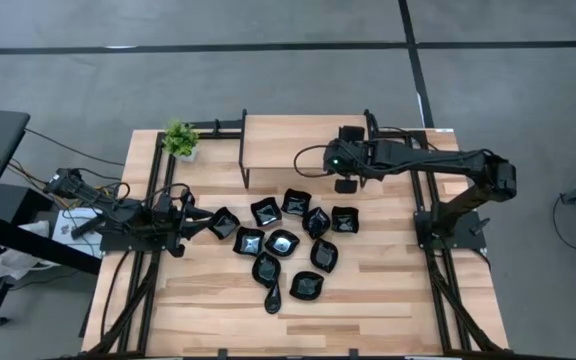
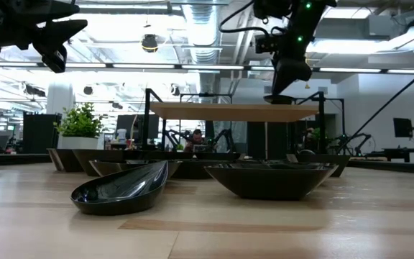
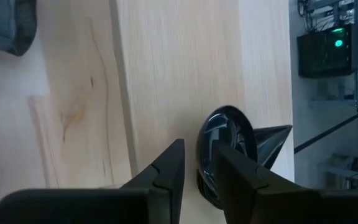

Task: Pick & Place Mini shaped plates
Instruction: Stack the black drop shaped plate on top of the black drop shaped plate on the shelf

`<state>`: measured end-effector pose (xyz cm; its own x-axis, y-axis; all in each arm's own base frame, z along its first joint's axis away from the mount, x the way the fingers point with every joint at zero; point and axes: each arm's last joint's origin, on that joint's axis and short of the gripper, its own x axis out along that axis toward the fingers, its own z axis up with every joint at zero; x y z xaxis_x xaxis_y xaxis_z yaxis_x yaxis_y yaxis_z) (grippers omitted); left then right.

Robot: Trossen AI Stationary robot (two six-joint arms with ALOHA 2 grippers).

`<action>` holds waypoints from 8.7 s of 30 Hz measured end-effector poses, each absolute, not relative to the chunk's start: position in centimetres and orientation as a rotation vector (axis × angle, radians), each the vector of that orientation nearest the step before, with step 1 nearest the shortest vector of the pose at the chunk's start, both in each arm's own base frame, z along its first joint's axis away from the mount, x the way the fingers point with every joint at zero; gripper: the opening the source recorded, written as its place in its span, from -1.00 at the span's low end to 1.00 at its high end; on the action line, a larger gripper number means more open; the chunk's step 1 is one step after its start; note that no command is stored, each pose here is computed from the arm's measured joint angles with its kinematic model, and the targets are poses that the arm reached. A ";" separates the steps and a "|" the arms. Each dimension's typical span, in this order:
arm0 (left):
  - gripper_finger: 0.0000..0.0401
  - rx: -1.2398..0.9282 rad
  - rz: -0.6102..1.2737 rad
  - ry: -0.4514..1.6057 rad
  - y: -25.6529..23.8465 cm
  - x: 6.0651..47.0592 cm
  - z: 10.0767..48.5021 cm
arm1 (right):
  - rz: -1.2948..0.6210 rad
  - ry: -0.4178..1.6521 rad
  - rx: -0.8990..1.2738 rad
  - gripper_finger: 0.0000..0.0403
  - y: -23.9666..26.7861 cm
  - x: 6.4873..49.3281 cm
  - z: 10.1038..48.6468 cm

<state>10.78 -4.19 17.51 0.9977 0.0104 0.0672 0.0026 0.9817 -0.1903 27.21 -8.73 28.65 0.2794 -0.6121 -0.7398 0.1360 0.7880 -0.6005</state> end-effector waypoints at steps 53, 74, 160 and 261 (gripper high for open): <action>-0.44 -0.195 0.004 -0.074 -4.2 10.8 17.6 | -0.851 0.843 -0.792 -0.95 -12.5 29.5 34.5; -0.44 -0.195 0.003 -0.075 -4.2 10.8 17.6 | -0.845 0.841 -0.748 -1.00 -20.1 31.6 29.8; -0.44 -0.202 0.003 -0.088 -4.2 10.8 17.7 | -0.831 1.078 -0.759 -1.00 -17.0 31.3 28.2; -0.44 -0.214 0.001 -0.110 -4.2 10.7 17.9 | -1.362 1.251 -0.875 -1.00 -11.2 26.9 28.6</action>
<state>10.74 -4.17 17.95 0.9940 0.0124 0.1089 0.0111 0.9772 -0.2121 26.93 -11.21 28.55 -0.1915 -0.9730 -0.1289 0.2110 0.0875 -0.9736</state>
